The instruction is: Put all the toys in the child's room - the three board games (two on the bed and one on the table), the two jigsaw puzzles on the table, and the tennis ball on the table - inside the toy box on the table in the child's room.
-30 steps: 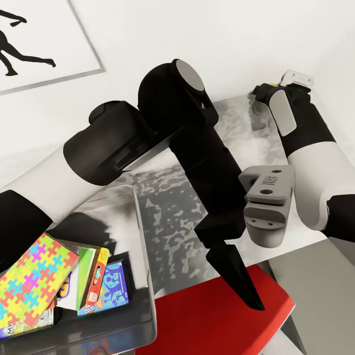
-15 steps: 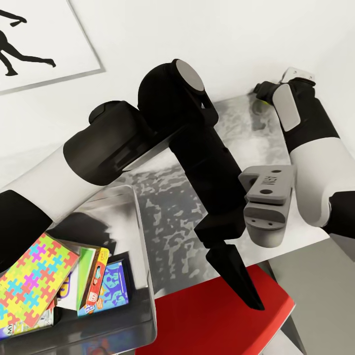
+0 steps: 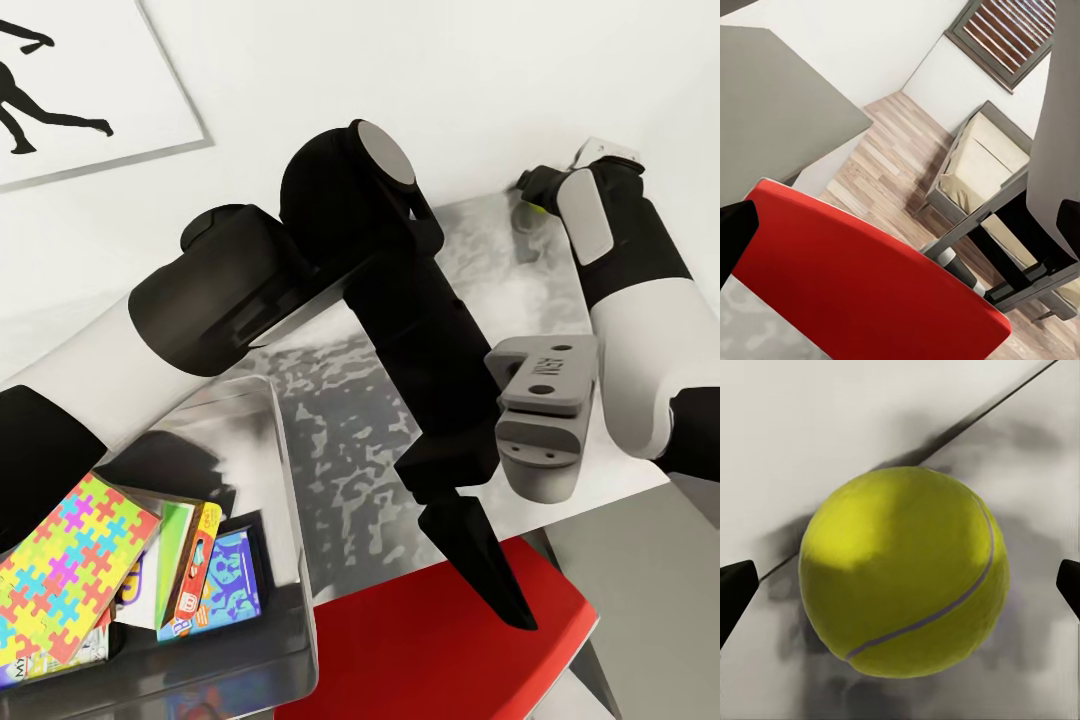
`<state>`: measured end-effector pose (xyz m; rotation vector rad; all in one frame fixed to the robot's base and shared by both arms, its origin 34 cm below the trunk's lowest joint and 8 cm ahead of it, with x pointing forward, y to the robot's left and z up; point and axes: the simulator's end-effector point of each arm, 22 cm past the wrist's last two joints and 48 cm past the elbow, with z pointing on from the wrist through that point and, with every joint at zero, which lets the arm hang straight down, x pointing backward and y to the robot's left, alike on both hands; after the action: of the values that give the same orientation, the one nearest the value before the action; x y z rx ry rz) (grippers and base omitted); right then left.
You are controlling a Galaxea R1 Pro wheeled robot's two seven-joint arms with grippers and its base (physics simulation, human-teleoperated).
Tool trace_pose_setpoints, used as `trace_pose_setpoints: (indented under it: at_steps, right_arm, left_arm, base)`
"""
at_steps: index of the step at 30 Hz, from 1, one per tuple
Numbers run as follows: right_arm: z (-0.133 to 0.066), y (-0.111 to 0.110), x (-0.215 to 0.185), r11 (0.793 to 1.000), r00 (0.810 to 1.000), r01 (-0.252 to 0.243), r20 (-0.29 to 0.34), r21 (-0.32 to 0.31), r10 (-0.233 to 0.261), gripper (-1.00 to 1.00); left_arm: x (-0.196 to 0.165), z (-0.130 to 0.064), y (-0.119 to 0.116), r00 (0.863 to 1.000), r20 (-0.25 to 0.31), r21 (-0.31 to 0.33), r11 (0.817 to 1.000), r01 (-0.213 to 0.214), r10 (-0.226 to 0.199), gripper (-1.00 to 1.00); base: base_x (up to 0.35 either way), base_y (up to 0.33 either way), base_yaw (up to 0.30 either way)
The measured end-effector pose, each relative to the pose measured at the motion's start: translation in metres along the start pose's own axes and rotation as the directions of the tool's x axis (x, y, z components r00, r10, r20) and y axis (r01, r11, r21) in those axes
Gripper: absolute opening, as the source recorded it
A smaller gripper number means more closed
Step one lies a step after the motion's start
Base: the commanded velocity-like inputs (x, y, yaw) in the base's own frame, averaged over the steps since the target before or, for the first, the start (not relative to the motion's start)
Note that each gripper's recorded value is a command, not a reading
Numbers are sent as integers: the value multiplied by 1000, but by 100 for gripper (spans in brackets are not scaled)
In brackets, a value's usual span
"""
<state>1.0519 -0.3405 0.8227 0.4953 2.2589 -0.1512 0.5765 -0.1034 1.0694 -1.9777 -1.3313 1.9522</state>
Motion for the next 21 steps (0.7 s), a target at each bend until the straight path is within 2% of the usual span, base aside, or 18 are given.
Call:
trace_pose_setpoints:
  at_steps: [21]
  right_arm:
    - [-1, 2, -5, 1000, 1000, 5, -10, -3, -5, 100]
  left_arm:
    - [0, 0, 0, 1000, 0, 0, 1000, 0, 0, 100]
  base:
    - [0, 0, 0]
